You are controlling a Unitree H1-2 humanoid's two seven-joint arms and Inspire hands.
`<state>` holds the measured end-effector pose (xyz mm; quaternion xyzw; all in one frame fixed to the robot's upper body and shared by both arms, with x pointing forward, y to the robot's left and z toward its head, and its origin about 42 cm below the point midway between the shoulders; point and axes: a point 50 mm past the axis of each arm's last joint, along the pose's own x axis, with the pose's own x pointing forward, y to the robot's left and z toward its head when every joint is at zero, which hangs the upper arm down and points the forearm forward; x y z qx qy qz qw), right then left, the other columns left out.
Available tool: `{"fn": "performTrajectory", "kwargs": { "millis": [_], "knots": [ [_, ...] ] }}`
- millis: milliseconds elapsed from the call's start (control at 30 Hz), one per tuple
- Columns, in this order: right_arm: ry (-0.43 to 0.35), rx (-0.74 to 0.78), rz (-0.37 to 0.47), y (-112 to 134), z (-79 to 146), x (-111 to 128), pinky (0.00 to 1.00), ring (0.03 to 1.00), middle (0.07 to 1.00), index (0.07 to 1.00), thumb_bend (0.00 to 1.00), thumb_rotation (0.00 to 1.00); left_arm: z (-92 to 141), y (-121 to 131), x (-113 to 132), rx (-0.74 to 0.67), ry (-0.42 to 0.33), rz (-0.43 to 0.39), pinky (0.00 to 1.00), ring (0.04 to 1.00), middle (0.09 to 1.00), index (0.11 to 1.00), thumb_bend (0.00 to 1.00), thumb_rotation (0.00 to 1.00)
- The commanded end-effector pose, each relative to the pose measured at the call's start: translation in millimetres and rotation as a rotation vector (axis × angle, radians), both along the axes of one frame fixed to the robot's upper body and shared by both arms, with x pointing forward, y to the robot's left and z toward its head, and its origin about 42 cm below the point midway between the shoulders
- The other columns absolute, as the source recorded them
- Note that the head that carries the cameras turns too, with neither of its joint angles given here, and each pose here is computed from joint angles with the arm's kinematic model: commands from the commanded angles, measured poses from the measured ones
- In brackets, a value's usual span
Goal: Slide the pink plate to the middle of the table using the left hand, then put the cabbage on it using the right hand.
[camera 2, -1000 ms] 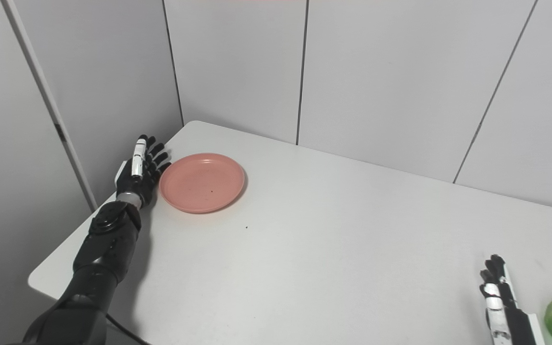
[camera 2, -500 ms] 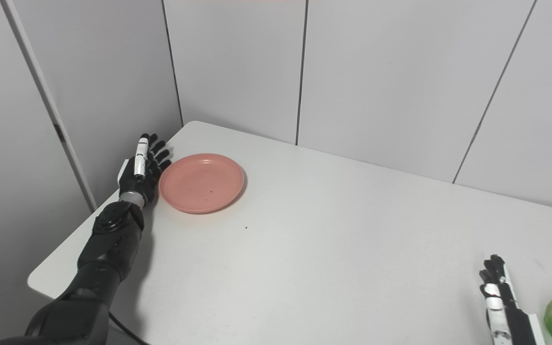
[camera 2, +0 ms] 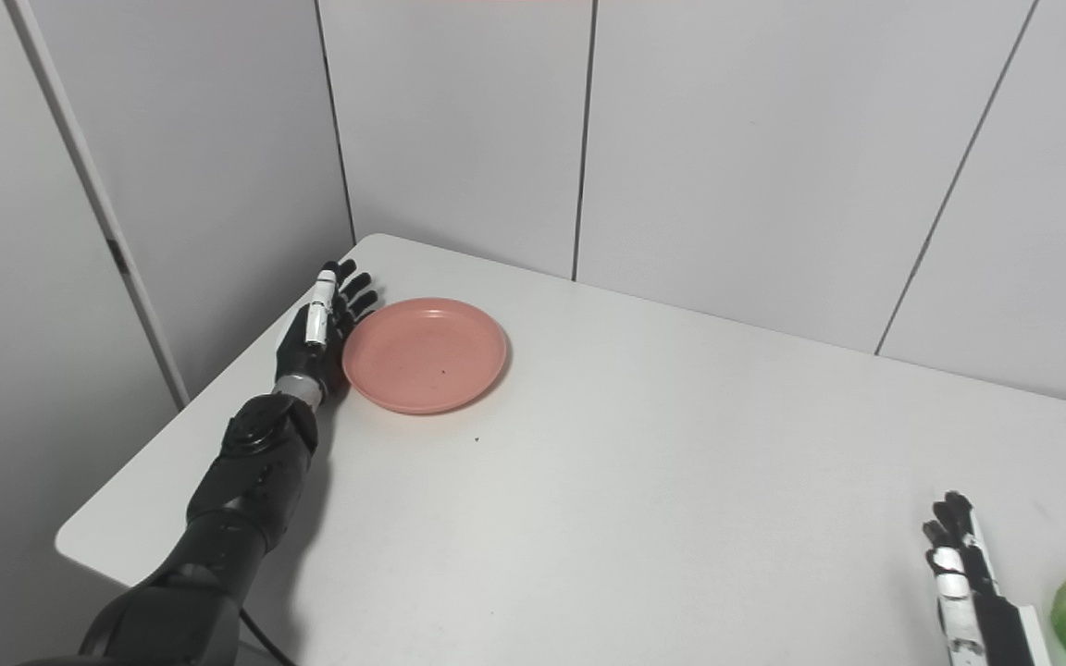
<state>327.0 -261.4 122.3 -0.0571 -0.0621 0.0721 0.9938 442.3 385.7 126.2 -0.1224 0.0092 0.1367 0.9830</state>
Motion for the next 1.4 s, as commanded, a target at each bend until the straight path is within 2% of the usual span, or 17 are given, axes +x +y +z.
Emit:
{"fn": "performTrajectory", "kwargs": {
  "millis": [0,333,633,800,1133,1367],
  "knots": [
    [0.028,0.007,-0.008,-1,-16,-12,1.0,0.966,0.975,0.983,0.31,1.0,-10,-13,0,-0.034,0.064,-0.03,0.94,0.93,0.94,0.931,0.4,1.0],
    [0.029,-0.012,-0.015,6,-14,-13,1.0,0.954,0.963,0.973,0.3,1.0,-1,-44,0,-0.04,0.057,-0.127,0.91,0.914,0.927,0.93,0.4,1.0],
    [0.029,-0.014,0.001,10,-20,-13,1.0,0.961,0.968,0.974,0.35,1.0,-1,-76,0,-0.07,0.058,-0.217,0.9,0.904,0.911,0.907,0.42,1.0],
    [0.026,-0.02,0.002,15,-20,-13,1.0,0.954,0.965,0.972,0.34,1.0,-1,-91,-3,-0.082,0.056,-0.26,0.9,0.903,0.912,0.904,0.42,1.0],
    [0.027,-0.046,-0.013,28,-18,-17,0.99,0.937,0.95,0.959,0.37,1.0,4,-129,-8,-0.069,0.042,-0.379,0.9,0.906,0.913,0.904,0.43,1.0],
    [0.043,-0.047,-0.01,40,-15,-18,0.98,0.942,0.958,0.969,0.39,1.0,0,-159,-17,-0.065,0.066,-0.496,0.91,0.915,0.922,0.913,0.43,1.0]
  ]
}}
